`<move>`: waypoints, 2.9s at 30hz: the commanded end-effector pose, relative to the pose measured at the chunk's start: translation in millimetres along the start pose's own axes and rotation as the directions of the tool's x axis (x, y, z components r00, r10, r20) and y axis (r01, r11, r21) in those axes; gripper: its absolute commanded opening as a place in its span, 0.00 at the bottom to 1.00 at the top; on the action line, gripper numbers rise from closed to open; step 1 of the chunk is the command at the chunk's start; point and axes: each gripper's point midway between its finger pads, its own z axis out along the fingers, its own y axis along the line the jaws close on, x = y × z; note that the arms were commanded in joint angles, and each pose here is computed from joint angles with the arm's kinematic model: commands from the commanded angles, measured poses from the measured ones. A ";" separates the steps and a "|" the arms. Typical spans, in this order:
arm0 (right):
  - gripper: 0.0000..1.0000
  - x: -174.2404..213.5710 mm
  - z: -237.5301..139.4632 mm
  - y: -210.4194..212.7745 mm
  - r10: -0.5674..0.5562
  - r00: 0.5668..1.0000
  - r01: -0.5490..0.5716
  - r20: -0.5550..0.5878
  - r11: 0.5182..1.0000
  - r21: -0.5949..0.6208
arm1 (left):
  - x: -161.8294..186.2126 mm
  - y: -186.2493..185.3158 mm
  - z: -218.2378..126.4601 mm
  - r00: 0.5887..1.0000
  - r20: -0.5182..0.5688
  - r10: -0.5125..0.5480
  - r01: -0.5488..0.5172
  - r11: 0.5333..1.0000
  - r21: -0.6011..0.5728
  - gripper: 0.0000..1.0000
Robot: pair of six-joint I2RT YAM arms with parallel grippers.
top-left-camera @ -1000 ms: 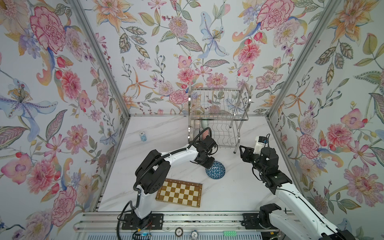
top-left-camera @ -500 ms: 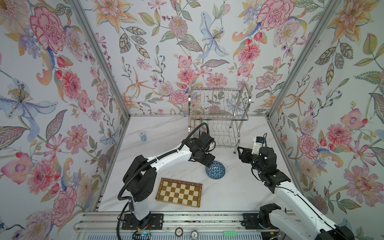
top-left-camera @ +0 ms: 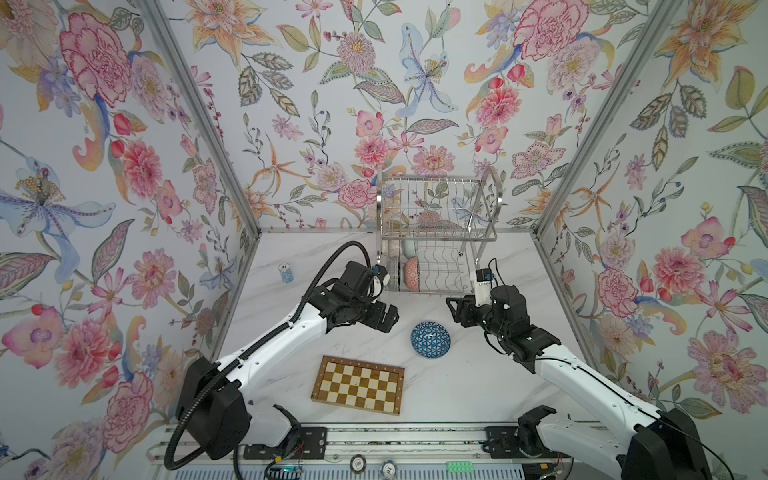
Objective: Load the bowls into the dish rack
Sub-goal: 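Carry the blue bowl with the left gripper toward the right gripper and set it down, then close the right gripper on the blue bowl rim while the left arm withdraws, then lift the blue bowl with the right gripper and carry it toward the rack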
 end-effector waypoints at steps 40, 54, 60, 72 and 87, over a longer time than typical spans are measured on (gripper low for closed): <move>0.44 139.3 -11.8 82.0 -0.735 0.477 0.648 -0.482 0.665 -0.372 | 3.6 192.1 -52.1 0.863 0.322 -0.389 0.468 0.856 -0.221 0.99; 0.39 150.1 0.4 89.7 -0.769 0.399 0.704 -0.499 0.606 -0.370 | 11.0 201.1 -47.7 0.863 0.308 -0.400 0.481 0.836 -0.262 0.99; 0.36 153.9 8.0 87.7 -0.776 0.349 0.748 -0.525 0.569 -0.343 | 13.5 204.1 -49.1 0.862 0.310 -0.401 0.487 0.827 -0.283 0.99; 0.29 166.4 17.6 82.6 -0.760 0.281 0.783 -0.586 0.535 -0.318 | 11.6 198.0 -51.7 0.865 0.318 -0.387 0.472 0.842 -0.261 0.99; 0.21 175.2 21.7 76.3 -0.733 0.264 0.779 -0.627 0.545 -0.309 | -2.6 152.8 -44.5 0.898 0.348 -0.268 0.306 0.950 -0.059 0.99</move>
